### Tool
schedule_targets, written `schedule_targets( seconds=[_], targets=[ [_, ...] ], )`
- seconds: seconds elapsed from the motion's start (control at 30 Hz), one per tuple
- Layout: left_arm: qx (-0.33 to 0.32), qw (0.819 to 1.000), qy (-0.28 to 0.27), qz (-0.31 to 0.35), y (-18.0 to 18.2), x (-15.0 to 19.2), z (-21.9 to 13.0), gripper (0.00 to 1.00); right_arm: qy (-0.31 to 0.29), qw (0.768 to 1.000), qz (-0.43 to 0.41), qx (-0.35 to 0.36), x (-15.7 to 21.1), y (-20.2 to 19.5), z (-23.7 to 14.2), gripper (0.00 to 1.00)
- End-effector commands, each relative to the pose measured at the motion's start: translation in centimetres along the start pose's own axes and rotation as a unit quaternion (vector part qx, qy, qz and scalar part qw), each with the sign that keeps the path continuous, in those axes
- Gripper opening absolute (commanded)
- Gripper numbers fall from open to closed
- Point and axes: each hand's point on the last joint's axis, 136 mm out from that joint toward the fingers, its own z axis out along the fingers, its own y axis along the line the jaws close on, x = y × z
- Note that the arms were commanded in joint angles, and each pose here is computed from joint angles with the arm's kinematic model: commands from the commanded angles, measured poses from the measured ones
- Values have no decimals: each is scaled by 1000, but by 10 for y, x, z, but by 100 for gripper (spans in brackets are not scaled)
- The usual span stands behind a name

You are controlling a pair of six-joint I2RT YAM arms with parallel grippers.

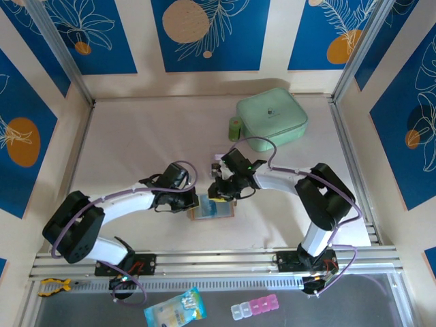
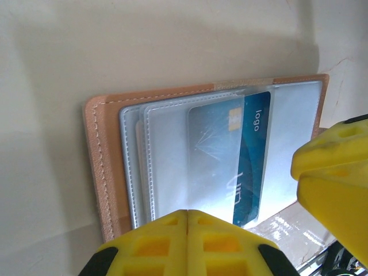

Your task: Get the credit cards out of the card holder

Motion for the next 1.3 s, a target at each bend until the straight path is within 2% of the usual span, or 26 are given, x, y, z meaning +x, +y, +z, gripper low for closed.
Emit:
schedule_targets(
  seconds=[0.0, 0.7, 1.27],
  targets=[
    [14, 1000, 9, 5, -12, -1, 5, 2, 8, 1000, 13, -5, 7, -5, -4, 26],
    [-11, 1000, 18, -11, 4, 4, 16, 2, 41, 998, 42, -10, 14, -26, 15, 26],
    [-37, 999, 29, -13, 15, 9, 19, 1, 47, 998, 44, -20, 14, -27, 20, 26]
  ],
)
